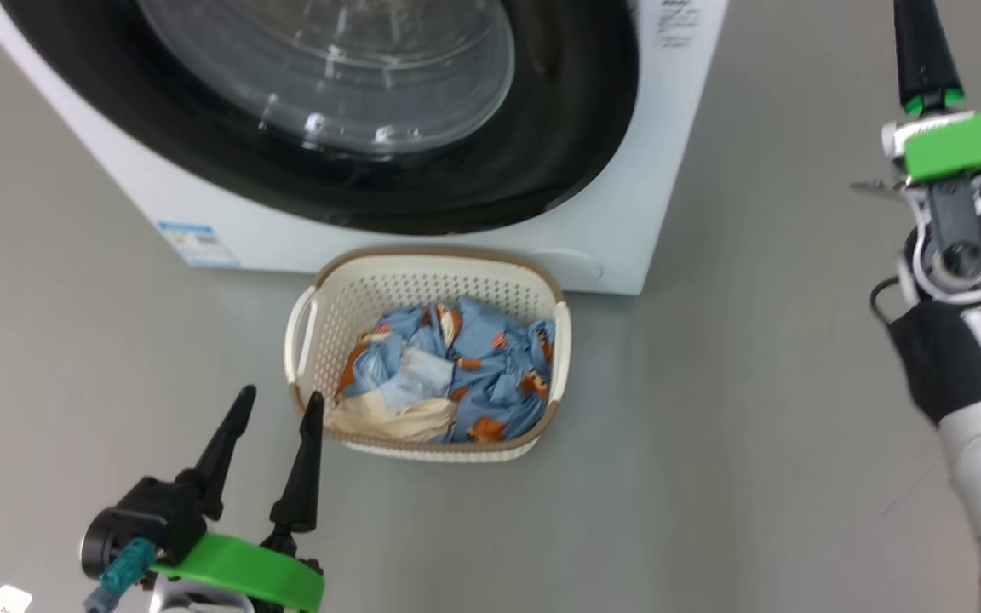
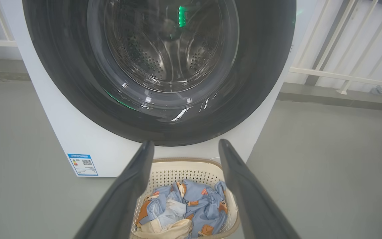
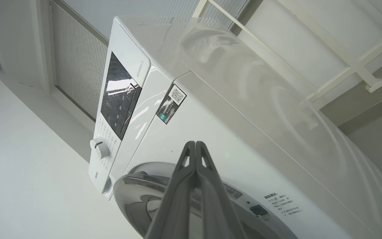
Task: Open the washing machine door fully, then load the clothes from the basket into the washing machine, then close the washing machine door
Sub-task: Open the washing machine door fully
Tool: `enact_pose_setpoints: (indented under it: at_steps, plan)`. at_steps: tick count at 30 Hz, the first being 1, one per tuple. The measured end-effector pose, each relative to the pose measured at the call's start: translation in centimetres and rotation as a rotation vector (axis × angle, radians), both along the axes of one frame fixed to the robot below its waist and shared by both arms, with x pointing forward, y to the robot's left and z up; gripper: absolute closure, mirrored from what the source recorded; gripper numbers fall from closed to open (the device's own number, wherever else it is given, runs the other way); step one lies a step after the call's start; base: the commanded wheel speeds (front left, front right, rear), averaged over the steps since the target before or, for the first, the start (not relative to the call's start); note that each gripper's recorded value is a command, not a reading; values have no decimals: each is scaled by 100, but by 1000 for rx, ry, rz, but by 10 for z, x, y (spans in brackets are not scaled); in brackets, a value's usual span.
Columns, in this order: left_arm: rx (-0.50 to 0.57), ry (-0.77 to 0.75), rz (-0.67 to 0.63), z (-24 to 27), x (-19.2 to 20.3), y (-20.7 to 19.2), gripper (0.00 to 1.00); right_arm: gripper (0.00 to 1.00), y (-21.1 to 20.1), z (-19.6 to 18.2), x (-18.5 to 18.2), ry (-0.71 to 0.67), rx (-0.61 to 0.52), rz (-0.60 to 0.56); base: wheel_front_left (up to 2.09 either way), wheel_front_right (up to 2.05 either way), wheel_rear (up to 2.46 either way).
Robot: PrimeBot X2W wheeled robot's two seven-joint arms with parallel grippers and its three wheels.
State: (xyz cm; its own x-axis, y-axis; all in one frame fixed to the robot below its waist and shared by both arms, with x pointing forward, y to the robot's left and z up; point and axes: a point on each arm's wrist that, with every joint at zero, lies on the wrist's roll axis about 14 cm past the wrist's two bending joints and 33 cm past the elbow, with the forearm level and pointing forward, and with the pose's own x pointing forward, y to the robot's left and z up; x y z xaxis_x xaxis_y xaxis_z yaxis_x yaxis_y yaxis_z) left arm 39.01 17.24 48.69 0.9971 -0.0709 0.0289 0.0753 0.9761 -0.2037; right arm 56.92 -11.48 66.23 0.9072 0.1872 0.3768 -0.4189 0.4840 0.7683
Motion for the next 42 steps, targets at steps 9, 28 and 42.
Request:
enact_pose_setpoints:
  at_steps: [9,28,42]
  plan:
    - [-10,30,26,-11,10,7,0,100,49,-30,32,143,-44,266,0,0,0]
    - [-21,93,43,-34,26,12,0,100,105,-85,81,352,-88,551,0,0,0]
    - [-36,109,50,-41,35,15,0,100,130,-103,103,393,-102,613,0,0,0]
